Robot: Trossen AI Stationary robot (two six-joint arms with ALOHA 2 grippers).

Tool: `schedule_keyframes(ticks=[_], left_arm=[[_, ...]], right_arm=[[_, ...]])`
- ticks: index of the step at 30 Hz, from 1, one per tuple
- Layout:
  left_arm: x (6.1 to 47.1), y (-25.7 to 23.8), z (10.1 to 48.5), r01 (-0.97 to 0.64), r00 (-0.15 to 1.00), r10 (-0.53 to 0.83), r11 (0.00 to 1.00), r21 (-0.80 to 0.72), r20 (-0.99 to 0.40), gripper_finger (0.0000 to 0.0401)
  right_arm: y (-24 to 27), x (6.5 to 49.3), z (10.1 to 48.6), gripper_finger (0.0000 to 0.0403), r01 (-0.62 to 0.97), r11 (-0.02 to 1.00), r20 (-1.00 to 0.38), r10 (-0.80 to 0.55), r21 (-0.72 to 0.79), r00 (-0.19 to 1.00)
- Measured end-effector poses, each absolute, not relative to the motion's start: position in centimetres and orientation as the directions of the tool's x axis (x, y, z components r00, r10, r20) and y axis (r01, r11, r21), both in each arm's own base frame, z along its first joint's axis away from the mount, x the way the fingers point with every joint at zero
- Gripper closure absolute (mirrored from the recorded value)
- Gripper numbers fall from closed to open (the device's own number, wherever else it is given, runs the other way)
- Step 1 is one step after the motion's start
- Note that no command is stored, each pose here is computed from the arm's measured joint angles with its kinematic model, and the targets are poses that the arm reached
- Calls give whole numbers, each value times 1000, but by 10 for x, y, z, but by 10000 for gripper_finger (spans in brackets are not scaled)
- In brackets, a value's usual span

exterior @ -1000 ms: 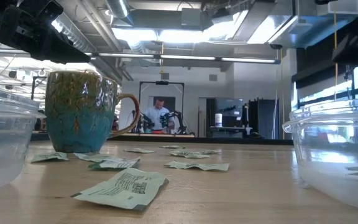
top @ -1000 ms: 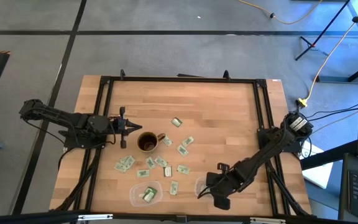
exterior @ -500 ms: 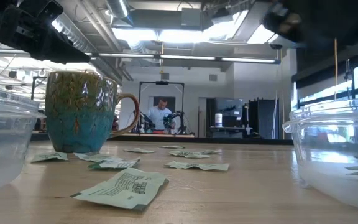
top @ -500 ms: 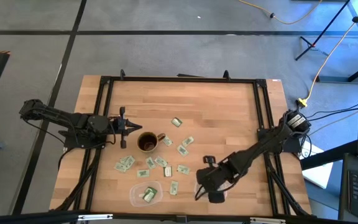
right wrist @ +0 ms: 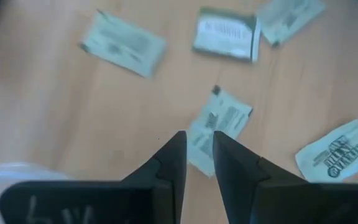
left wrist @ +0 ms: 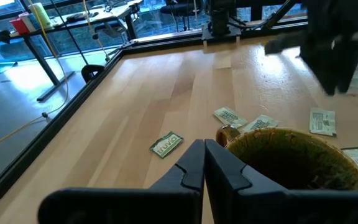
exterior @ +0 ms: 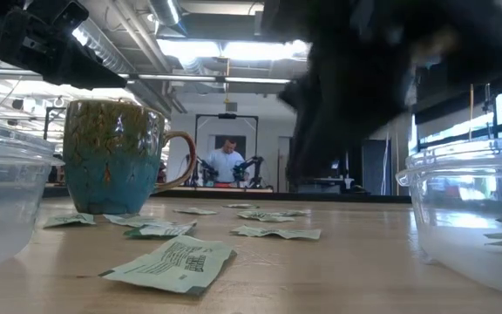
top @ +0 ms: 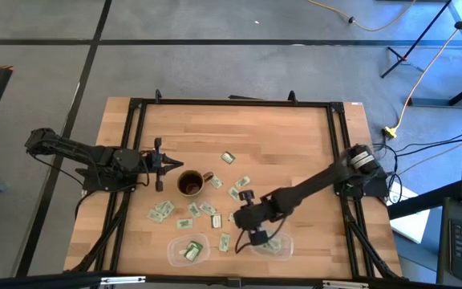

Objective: Pick and place items into bin
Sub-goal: Put the white stevia packet into the right transparent bin

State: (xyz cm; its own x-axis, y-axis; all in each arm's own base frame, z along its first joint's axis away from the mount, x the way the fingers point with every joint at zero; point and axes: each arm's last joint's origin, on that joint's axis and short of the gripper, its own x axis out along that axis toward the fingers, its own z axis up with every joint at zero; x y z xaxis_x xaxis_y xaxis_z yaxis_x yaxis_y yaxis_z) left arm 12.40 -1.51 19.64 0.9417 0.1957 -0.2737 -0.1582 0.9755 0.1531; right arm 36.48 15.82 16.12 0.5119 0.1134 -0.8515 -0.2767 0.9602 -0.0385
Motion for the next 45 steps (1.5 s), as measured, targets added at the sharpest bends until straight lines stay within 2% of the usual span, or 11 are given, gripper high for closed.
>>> schedule_keyframes(ticks=[5, 15, 18, 24, 28, 34, 43, 45], left_arm=[[124, -15, 196, -158, 941, 196, 975, 154, -275, 397], [124, -15, 196, -157, 941, 195, 975, 154, -276, 397], [124, -15, 196, -158, 941, 196, 975, 154, -276, 397], [124, -15, 196, -158, 941, 196, 975, 154, -276, 396], [124, -15, 196, -158, 941, 195, 975, 154, -276, 397], [124, -15, 196, -158, 941, 195, 975, 154, -276, 396], [124, -15, 196, -157, 940, 196, 975, 156, -281, 393], [124, -15, 195, -156, 939, 196, 975, 157, -283, 393]], right_arm=[[156, 369, 136, 321, -279, 959, -883, 87, -51, 461], [156, 369, 126, 323, -267, 962, -902, 65, -57, 427], [156, 369, 121, 337, -264, 962, -906, 56, -63, 419], [156, 369, 118, 391, -239, 969, -911, 44, -61, 410], [155, 369, 120, 395, -230, 972, -909, 46, -55, 414], [154, 363, 135, 400, -221, 975, -916, 57, -35, 397], [160, 349, 193, 401, -194, 981, -854, 115, 17, 507], [165, 339, 205, 401, -178, 983, -855, 135, 51, 501]])
